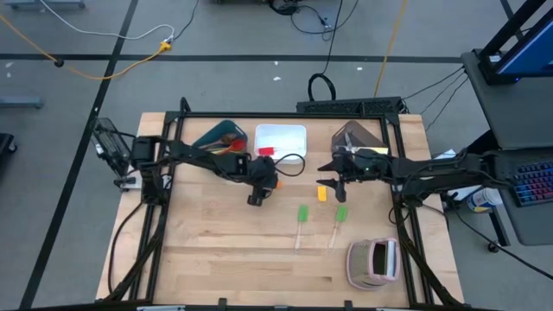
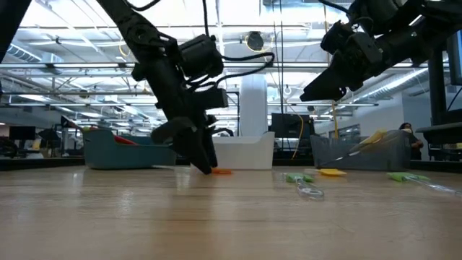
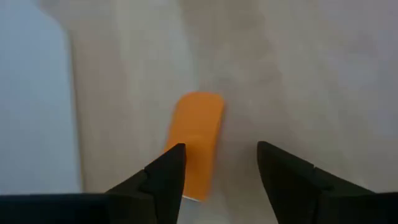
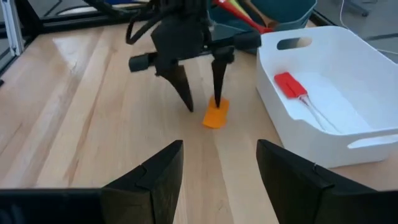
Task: Pick & Place Kitchen Items
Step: Put the orange spatula into the white bin
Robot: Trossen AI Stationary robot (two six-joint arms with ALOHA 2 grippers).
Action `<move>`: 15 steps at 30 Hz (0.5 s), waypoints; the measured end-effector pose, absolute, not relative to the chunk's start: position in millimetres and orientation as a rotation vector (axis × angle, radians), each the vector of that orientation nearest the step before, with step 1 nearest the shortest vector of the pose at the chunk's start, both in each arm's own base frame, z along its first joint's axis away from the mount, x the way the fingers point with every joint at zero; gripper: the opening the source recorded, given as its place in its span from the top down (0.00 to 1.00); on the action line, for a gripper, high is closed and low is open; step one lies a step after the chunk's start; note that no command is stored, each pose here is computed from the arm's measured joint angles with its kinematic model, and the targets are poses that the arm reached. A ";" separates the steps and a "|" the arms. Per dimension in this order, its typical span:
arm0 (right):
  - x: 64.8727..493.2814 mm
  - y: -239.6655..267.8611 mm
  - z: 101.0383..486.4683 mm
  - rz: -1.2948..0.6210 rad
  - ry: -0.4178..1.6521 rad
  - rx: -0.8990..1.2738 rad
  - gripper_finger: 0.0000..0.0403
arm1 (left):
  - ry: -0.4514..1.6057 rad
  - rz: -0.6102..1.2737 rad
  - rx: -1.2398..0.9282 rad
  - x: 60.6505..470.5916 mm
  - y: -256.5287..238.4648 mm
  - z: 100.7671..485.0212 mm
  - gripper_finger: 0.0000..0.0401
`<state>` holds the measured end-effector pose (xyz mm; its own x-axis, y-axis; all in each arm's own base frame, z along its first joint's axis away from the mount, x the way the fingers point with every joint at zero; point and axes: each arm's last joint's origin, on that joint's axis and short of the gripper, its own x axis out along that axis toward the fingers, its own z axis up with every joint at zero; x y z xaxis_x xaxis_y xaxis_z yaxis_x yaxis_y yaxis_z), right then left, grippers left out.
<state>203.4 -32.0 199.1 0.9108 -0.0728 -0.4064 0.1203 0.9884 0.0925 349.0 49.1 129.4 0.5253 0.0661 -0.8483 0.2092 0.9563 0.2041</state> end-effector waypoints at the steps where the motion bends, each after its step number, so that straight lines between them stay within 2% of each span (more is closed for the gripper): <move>1: 204.5 -32.2 198.7 -0.100 0.411 0.116 0.51 | 1.017 -0.079 0.296 350.0 51.1 127.8 0.49; 8: 207.3 -32.3 193.5 -0.099 0.437 0.119 0.51 | 1.010 -0.075 0.248 348.7 67.0 125.0 0.56; 15: 209.4 -32.7 189.3 -0.099 0.458 0.122 0.51 | 1.014 -0.045 0.139 342.9 87.8 123.8 0.69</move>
